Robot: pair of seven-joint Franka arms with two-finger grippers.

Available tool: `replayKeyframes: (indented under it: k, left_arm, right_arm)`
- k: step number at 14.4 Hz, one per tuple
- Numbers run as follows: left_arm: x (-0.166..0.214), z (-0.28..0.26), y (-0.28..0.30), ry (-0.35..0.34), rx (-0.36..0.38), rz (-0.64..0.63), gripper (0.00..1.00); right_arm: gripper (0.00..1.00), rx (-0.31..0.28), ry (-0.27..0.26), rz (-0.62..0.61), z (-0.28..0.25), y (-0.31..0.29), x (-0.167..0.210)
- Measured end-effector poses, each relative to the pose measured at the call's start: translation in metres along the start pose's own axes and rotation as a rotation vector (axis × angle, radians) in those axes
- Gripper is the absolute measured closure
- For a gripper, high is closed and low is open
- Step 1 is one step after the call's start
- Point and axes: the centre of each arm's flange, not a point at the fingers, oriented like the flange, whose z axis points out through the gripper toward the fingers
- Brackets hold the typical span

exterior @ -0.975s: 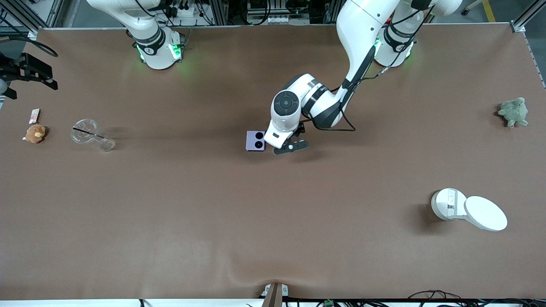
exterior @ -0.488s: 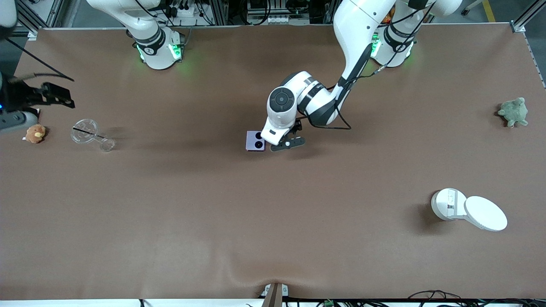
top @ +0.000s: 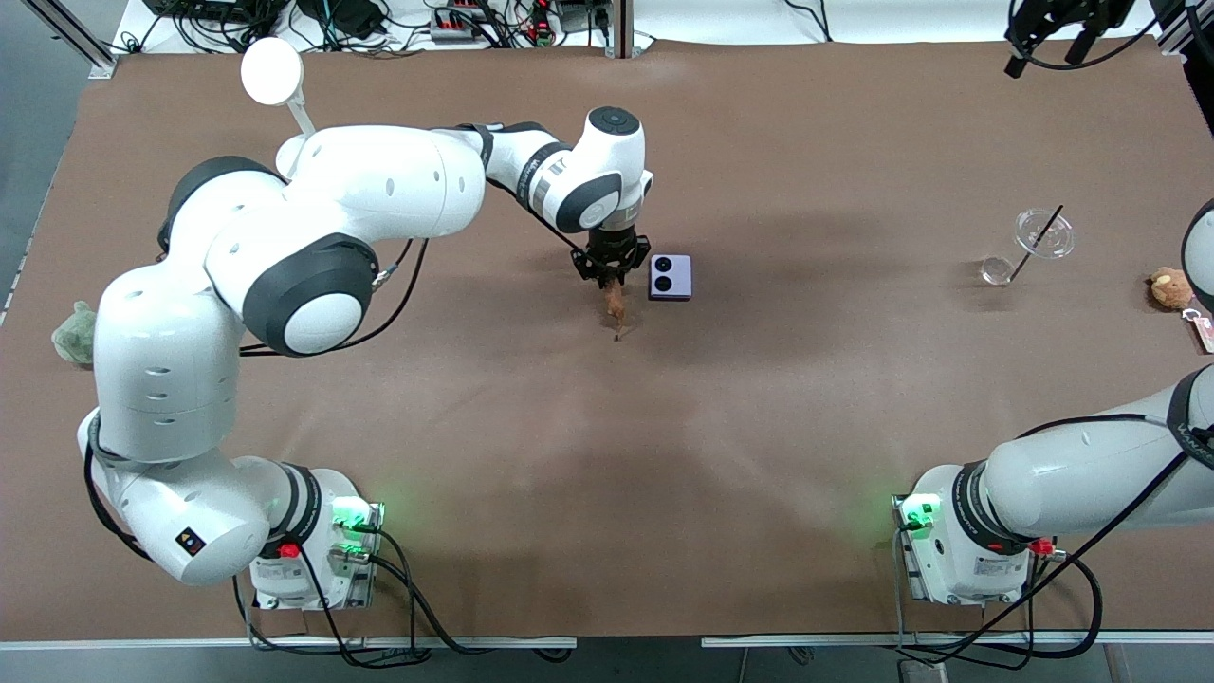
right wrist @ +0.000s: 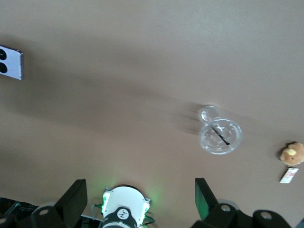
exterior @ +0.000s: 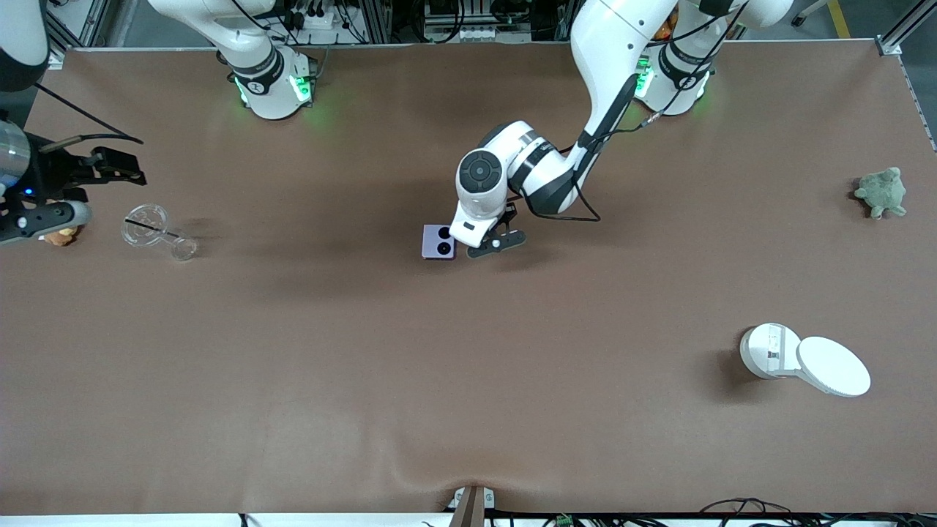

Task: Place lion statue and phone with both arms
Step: 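Grasp the lion statue with the left gripper and lift it, then carry the lion toward the white lamp while the right gripper reaches the phone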

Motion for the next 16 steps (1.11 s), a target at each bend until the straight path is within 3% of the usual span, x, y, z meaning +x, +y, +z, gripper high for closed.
replayKeyframes:
  k: [5, 11, 14, 16]
  left_arm:
    - [0.045, -0.067, -0.011, 0.042, -0.069, -0.065, 0.63]
    - [0.197, -0.193, -0.112, 0.124, -0.124, -0.184, 0.63]
    - [0.235, -0.198, -0.151, 0.138, -0.105, -0.178, 0.63]
    - [0.24, -0.191, -0.16, 0.149, -0.042, -0.127, 0.63]
  right_arm:
    - [0.0, 0.048, -0.01, 0.116, 0.022, -0.051, 0.036]
    - [0.0, 0.085, 0.015, 0.214, 0.081, -0.137, 0.085]
    - [0.0, 0.088, 0.041, 0.245, 0.118, -0.192, 0.097]
    - [0.0, 0.077, 0.066, 0.241, 0.141, -0.226, 0.103]
